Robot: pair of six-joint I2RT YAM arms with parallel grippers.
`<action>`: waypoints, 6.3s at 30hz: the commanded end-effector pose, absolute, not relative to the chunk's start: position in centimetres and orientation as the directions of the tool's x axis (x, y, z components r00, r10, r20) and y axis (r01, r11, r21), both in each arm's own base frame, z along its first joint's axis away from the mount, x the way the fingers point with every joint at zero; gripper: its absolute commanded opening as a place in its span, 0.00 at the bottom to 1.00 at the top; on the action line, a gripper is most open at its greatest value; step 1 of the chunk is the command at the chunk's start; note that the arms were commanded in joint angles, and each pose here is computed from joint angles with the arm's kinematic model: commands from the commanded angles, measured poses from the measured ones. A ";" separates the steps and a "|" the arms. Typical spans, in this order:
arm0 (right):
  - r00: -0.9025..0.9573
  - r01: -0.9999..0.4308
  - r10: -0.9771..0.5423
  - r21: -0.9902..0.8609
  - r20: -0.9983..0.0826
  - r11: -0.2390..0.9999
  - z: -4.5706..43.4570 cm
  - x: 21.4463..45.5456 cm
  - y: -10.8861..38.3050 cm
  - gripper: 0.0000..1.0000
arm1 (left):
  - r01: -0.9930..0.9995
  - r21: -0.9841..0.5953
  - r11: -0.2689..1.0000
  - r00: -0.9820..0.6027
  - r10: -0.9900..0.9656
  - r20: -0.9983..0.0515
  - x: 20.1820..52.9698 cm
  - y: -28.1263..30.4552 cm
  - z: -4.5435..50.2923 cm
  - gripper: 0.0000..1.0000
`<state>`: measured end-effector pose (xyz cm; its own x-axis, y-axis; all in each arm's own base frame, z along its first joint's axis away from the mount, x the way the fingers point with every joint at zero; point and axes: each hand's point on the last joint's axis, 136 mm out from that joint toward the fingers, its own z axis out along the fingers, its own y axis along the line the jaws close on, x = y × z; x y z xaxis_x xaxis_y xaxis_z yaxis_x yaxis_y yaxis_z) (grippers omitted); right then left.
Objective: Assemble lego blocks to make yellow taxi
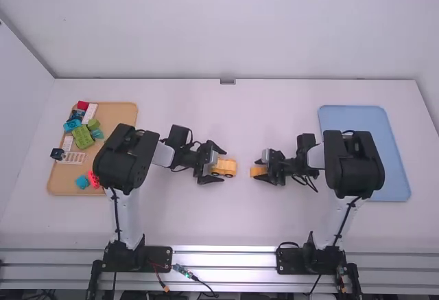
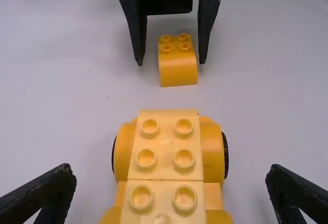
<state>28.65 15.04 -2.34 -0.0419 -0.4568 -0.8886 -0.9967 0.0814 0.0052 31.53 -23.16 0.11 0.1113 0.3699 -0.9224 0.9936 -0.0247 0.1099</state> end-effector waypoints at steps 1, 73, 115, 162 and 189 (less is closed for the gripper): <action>-0.093 -0.993 -0.462 0.051 -0.882 0.102 -2.8 28.5 15.0 0.53 | 0.996 0.085 -0.034 0.092 0.355 -0.931 31.1 -23.3 0.0 0.99; -0.045 -0.990 -0.426 0.096 -0.904 -0.099 4.5 30.4 21.5 0.08 | 0.997 0.081 -0.010 0.078 0.408 -0.910 31.6 -23.0 -1.2 0.79; -0.054 -0.998 -0.441 0.040 -0.896 0.041 3.4 29.0 24.8 0.00 | 0.995 0.099 -0.032 0.103 0.453 -0.885 30.7 -24.1 -2.2 0.37; -0.116 -0.991 -0.506 0.068 -0.855 0.112 0.0 29.5 26.4 0.00 | 0.996 0.085 -0.009 0.079 0.458 -0.885 31.0 -24.3 -2.2 0.23; -0.099 -0.993 -0.497 0.051 -0.862 0.108 -0.8 28.0 25.7 0.00 | 0.997 0.058 0.042 0.033 0.453 -0.891 31.9 -24.2 -1.9 0.24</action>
<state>29.12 26.66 1.42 -0.0177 -0.4488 -0.8935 -0.9979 0.0632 -0.0120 31.88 -24.70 -1.08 0.0748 0.4426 -0.8936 0.9955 0.0197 0.0930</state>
